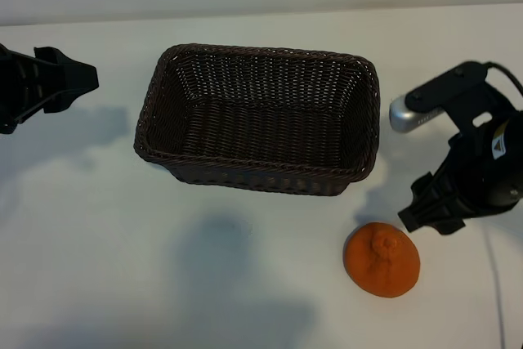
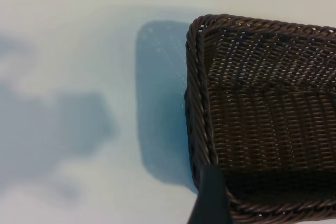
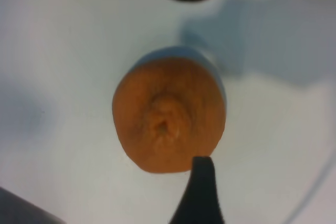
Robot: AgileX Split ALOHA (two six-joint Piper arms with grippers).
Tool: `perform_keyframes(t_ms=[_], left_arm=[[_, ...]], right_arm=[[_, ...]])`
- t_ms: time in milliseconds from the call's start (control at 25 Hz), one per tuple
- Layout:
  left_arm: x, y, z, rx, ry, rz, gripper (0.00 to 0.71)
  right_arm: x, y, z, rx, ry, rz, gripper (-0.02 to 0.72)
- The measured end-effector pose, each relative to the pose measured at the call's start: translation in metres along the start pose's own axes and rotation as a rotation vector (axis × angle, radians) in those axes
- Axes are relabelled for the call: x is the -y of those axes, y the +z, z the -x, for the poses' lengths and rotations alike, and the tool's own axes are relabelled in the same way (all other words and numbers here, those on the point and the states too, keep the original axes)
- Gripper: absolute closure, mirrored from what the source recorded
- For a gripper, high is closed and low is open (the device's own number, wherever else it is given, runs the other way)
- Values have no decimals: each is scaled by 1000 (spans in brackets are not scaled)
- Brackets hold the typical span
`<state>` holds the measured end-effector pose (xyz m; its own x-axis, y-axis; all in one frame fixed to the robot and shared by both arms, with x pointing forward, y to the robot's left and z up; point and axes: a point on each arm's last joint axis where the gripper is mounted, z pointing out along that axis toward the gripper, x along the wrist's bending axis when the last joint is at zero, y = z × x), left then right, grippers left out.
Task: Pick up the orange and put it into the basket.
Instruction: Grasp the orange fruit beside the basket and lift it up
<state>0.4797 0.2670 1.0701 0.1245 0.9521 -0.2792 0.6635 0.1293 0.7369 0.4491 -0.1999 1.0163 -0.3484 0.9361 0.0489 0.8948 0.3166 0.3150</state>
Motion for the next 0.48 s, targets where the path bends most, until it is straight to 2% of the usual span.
perform_keyframes(t_ms=[120,360,480], left_arm=[[0,0,0,0,-1,0,115],[0,0,0,0,-11,0,115],[0,0,0,0,-12,0,115]], right_arm=[[7,9,-1,-19,8,-30,110],[8,16,-9,-111,8,-3,110],[9,25,-11,-137,2,-17,110]])
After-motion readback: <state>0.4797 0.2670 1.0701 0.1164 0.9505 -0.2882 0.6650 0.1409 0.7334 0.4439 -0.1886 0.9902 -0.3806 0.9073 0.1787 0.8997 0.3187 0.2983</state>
